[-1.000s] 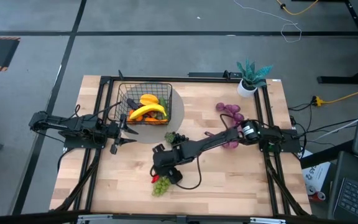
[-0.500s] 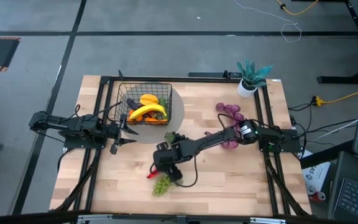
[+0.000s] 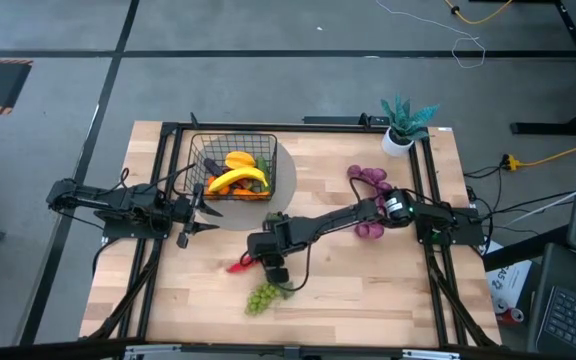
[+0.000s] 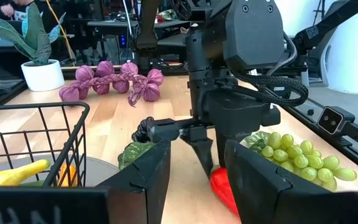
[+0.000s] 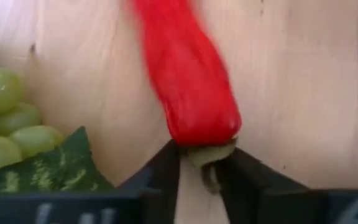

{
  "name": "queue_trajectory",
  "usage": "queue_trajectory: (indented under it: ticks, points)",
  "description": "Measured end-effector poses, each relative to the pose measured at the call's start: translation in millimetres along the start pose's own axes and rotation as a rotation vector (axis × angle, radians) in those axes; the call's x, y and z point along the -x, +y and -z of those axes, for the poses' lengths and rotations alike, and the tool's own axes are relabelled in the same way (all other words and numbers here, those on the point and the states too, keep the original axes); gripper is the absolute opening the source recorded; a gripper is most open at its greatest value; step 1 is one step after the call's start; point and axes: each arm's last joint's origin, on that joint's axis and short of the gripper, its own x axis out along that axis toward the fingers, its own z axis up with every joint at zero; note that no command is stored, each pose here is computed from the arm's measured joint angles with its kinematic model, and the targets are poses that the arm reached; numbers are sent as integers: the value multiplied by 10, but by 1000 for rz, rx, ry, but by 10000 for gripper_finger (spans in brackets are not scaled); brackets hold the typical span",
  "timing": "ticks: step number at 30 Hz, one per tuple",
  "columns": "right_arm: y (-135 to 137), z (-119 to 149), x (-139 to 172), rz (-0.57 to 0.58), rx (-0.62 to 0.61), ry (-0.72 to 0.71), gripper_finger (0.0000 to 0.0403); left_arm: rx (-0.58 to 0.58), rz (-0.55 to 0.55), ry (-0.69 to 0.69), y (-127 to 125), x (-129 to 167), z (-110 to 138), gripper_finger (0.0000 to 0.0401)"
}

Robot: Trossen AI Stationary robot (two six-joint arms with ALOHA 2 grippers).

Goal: Build produce basket
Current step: Put the red chili pepper into the wire basket

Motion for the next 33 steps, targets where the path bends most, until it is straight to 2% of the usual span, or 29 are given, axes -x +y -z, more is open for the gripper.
queue_trajectory:
  ticks: [4, 6, 13, 19, 24, 30, 33]
  points:
    - [5, 12, 2, -1, -16, 12, 21, -1, 1, 0, 0, 0, 0, 147]
    - [5, 14, 2, -2, -15, 14, 15, 0, 1, 0, 0, 0, 0, 147]
    - [6, 43, 12, 3, -91, 47, 79, 0, 1, 1, 0, 0, 1, 147]
    - [4, 78, 29, 6, -96, 87, 127, 0, 1, 0, 0, 0, 0, 147]
    - [1, 69, 128, 16, -151, 139, 162, 0, 1, 1, 0, 0, 1, 147]
    - [5, -83, 399, 9, -174, 156, 177, 0, 1, 1, 0, 0, 1, 147]
    - [13, -210, 492, -4, -163, 78, 174, 1, 1, 0, 0, 0, 0, 147]
